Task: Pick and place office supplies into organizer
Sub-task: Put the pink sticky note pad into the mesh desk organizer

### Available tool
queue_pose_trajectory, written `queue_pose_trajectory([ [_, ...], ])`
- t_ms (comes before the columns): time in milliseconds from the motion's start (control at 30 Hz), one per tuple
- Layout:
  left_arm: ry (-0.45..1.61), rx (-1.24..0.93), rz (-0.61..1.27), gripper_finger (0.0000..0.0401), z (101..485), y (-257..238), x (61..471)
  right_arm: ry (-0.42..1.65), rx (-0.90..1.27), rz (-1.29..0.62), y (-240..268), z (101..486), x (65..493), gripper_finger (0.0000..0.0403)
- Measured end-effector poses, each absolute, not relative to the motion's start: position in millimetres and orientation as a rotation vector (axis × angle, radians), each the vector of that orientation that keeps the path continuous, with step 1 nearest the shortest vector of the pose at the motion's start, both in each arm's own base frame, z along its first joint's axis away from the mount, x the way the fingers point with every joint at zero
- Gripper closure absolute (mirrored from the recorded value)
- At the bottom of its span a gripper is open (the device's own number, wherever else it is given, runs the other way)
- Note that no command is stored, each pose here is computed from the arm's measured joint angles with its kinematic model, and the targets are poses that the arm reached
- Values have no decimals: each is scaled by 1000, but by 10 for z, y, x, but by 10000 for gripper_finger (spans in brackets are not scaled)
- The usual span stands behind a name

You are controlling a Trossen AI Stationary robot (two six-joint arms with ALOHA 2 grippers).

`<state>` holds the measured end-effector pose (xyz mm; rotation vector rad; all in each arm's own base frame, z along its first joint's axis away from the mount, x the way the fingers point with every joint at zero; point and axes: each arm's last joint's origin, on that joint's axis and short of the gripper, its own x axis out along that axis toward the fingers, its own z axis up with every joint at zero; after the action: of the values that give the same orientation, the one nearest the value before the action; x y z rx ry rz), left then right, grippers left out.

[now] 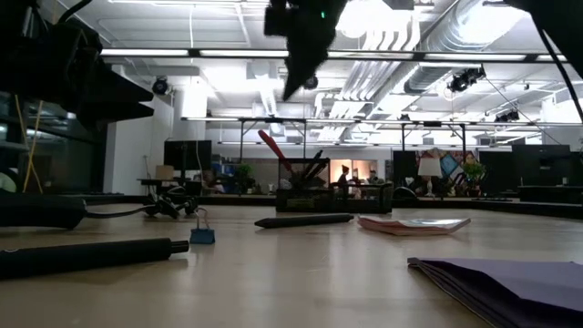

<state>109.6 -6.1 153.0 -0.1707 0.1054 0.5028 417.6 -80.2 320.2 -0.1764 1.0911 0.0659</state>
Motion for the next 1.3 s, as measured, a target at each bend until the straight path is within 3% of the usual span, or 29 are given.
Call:
queue_pose_trajectory([
  [300, 105, -171, 502, 169, 1530, -61, 1096, 898, -180, 293, -64, 3347, 4310, 286],
  [433, 105, -171, 503, 169, 1530, -61, 1096, 828, -206, 402, 320, 3253, 4377, 286],
  [667, 105, -171, 502, 169, 1530, -61, 1096, 668, -265, 413, 711, 2863, 4384, 286],
  [967, 105, -171, 503, 169, 1530, -61, 1096, 304, -226, 258, 702, 2472, 3663, 286],
  [1300, 106, -170, 502, 169, 1529, -61, 1096, 383, -194, 177, 842, 1968, 2845, 286],
])
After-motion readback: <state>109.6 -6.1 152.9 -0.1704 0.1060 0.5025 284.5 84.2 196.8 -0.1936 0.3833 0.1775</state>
